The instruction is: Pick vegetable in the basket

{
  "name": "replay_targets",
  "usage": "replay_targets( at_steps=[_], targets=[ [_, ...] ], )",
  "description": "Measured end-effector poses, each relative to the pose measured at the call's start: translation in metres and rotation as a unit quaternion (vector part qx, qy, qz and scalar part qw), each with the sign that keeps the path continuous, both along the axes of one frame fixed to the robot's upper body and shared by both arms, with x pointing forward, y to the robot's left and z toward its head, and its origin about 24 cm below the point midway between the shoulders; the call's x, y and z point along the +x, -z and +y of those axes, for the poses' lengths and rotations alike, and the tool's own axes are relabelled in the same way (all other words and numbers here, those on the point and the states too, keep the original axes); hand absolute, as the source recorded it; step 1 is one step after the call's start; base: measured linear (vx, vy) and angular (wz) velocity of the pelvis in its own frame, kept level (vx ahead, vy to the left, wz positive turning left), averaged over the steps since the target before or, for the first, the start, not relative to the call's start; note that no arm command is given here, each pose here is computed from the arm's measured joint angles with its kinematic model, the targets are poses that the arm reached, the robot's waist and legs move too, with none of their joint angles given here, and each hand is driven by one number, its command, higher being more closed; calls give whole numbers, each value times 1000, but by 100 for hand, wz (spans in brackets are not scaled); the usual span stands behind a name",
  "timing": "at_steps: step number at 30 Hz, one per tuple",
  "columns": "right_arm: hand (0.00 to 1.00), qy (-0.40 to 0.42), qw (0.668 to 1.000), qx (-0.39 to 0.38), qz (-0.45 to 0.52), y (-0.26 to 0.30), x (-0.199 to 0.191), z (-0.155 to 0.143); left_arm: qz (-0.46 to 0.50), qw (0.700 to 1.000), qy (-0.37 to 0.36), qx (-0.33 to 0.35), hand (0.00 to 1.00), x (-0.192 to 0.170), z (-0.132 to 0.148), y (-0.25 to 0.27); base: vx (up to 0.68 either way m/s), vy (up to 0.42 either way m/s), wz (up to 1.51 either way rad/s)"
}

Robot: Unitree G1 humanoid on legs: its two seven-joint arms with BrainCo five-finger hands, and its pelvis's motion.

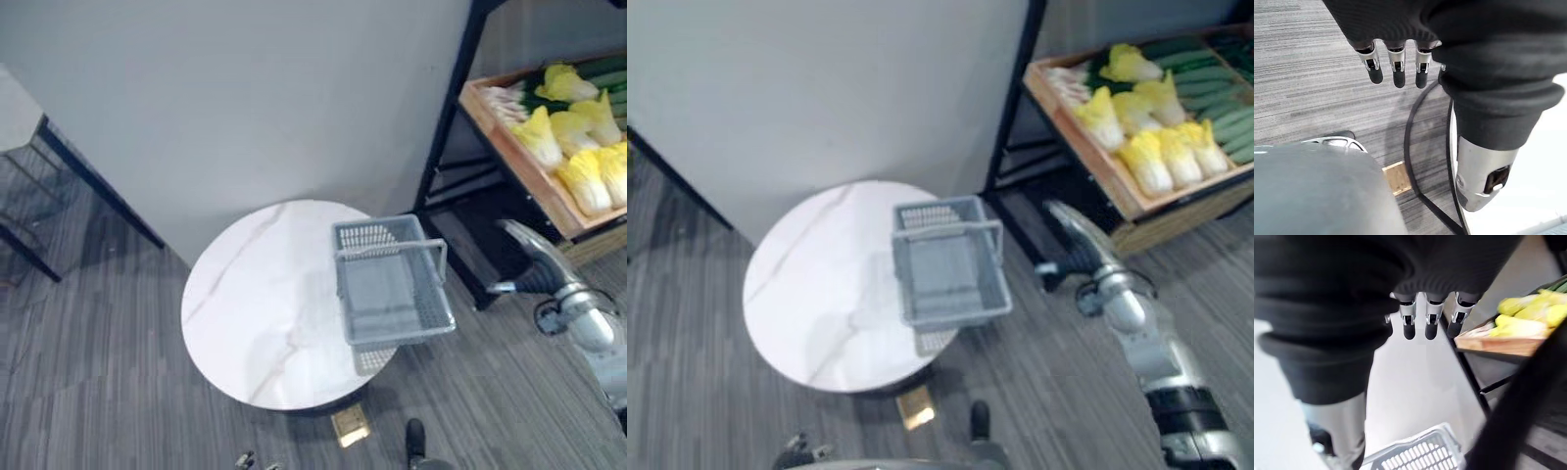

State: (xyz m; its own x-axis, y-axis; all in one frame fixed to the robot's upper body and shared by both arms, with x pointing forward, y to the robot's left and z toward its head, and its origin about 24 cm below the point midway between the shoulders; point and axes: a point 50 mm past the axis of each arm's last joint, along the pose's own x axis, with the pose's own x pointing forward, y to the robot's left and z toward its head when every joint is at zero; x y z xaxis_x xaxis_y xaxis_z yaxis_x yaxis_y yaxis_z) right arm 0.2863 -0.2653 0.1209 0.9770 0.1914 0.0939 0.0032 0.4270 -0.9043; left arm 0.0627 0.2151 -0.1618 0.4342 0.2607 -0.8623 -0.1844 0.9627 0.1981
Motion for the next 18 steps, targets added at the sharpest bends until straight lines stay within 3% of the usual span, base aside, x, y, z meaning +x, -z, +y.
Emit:
replay_targets(
  at_steps=[9,15,18],
  targets=[
    [0,-32,998,-48,7,-14,42,22,-4,1000,-6,5,0,3,2,-1,-59,-44,17],
    [0,-24,997,-69,12,-21,57,25,-12,1000,-16,12,0,9,2,-2,-37,-33,9],
    [0,21,998,-66,-4,-42,73,14,-25,999,-34,9,0,17,3,-3,28,-29,15]
  ],
)
